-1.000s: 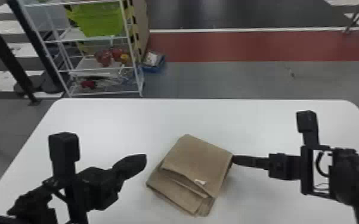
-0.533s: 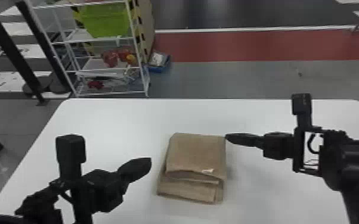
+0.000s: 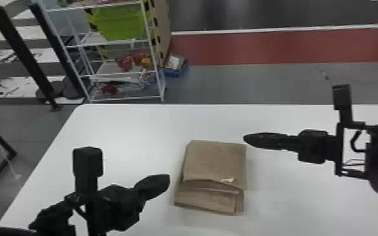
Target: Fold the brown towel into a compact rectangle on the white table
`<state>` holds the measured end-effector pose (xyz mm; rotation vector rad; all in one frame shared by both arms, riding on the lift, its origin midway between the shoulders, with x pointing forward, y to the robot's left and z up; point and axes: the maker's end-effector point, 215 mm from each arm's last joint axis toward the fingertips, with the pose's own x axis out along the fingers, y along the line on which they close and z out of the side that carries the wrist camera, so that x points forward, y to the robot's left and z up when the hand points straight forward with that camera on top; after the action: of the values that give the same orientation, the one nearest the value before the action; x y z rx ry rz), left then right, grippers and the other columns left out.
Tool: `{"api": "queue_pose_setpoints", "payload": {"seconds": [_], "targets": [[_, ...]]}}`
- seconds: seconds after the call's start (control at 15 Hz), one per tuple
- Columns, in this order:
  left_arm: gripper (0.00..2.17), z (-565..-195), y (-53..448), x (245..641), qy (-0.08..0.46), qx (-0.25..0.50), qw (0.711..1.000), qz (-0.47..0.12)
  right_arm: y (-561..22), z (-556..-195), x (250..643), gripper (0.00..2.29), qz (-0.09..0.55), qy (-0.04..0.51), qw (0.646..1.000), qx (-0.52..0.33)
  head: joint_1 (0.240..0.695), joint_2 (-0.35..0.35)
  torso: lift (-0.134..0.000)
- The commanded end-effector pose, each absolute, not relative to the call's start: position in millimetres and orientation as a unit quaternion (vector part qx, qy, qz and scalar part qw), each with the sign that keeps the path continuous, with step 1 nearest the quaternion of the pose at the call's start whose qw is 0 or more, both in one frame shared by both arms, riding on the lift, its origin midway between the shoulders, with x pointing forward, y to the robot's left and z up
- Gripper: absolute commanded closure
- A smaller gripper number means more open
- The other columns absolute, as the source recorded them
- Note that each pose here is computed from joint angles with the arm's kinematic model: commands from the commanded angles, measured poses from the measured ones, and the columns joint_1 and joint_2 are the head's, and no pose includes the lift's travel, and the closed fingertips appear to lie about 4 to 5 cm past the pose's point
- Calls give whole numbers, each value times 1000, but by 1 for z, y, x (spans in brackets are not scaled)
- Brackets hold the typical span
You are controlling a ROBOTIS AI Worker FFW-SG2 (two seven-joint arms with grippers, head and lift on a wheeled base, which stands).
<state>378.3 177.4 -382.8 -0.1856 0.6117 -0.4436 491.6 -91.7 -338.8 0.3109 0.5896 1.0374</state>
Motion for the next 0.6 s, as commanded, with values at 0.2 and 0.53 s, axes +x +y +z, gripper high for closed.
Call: {"api": "queue_pose_setpoints", "payload": {"seconds": [0.2, 0.53], "targets": [[2142, -396, 184, 365, 339, -93, 913, -208, -96, -303, 478, 481, 501, 216, 837, -50, 695, 105, -122], [2142, -408, 185, 349, 374, -97, 900, -204, -62, -295, 471, 454, 531, 162, 805, -209, 695, 143, -122]]}}
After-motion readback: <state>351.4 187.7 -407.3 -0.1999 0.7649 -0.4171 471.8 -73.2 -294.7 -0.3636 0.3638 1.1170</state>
